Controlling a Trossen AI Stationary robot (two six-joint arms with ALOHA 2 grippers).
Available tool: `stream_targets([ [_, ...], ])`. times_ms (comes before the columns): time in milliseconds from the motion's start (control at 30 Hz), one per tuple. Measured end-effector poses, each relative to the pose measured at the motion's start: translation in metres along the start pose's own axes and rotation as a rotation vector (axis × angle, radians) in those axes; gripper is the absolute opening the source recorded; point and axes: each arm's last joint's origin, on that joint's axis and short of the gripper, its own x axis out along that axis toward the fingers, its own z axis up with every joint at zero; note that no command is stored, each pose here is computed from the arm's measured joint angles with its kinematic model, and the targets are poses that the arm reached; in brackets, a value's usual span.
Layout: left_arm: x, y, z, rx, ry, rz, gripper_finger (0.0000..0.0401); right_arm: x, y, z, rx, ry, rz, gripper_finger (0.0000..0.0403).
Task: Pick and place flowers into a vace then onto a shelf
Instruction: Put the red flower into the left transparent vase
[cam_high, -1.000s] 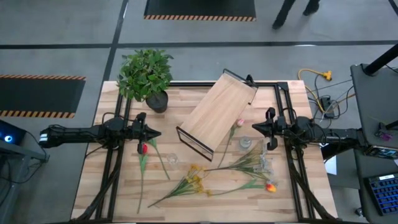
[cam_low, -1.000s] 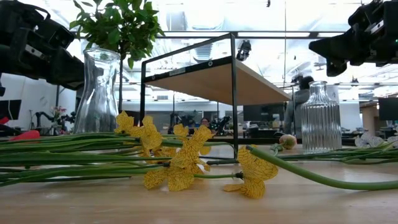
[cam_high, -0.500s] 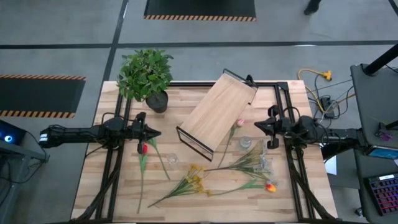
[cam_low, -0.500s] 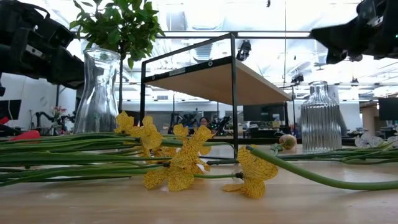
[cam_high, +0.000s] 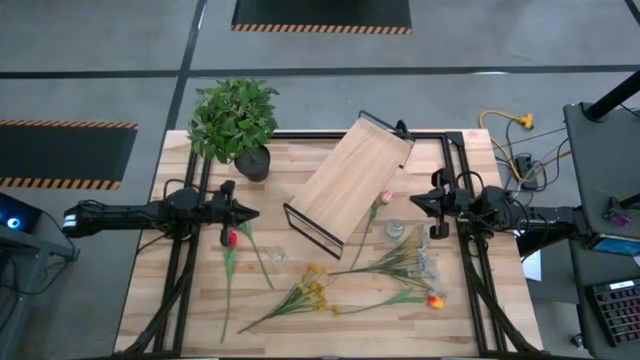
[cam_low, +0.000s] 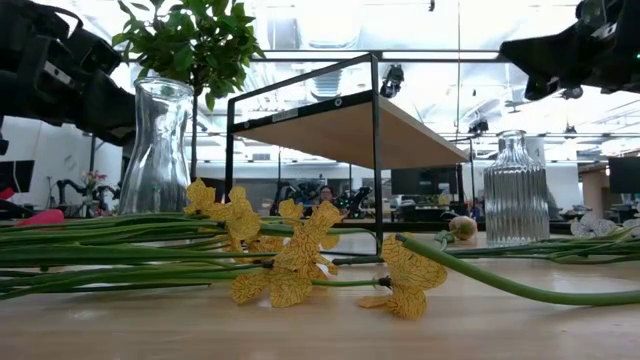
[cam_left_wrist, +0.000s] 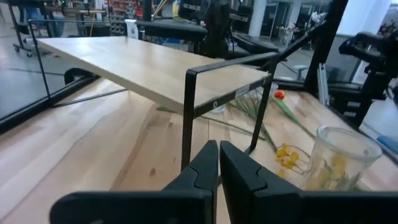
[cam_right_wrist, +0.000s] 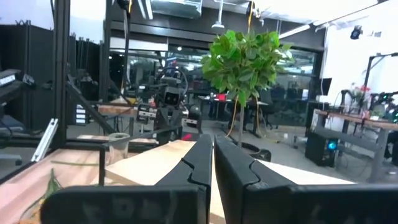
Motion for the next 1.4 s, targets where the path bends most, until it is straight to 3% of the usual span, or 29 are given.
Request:
stream_targets([
  [133,0.0,-0.001,0.009,-0.1,-0.084,-0.015,0.0035,0.0,0.0,-0.006,0.029,0.061,0.002,0.0009],
  [400,-0.003,-0.003,0.023,-0.223,-0.216,-0.076,0.0178,0.001,0.0,-0.008,0.092,0.084,0.0,0.0009],
  [600,-0.006,-0.01,0.05,-0.234,-0.228,-0.197,0.0207,0.001,0.0,-0.008,0.077,0.083,0.001,0.0009],
  [667,-0.007,-0.012,0.06,-0.252,-0.171,-0.192,0.0205,0.001,0.0,-0.008,0.076,0.083,0.001,0.0009],
  [767,-0.008,-0.014,0.071,-0.331,0.018,-0.143,0.0201,0.001,0.0,-0.008,0.073,0.083,0.001,0.0009],
  [900,-0.01,-0.013,0.079,-0.424,0.277,0.002,0.0199,0.001,0.0,-0.008,0.063,0.083,0.002,0.0009],
  [1033,-0.007,-0.012,0.086,-0.495,0.432,0.117,0.0198,0.001,0.0,-0.008,0.025,0.083,0.003,0.0009],
  [1400,0.016,-0.015,0.061,-0.742,0.81,0.35,0.0198,0.001,0.0,-0.008,0.014,0.082,0.004,0.0009],
])
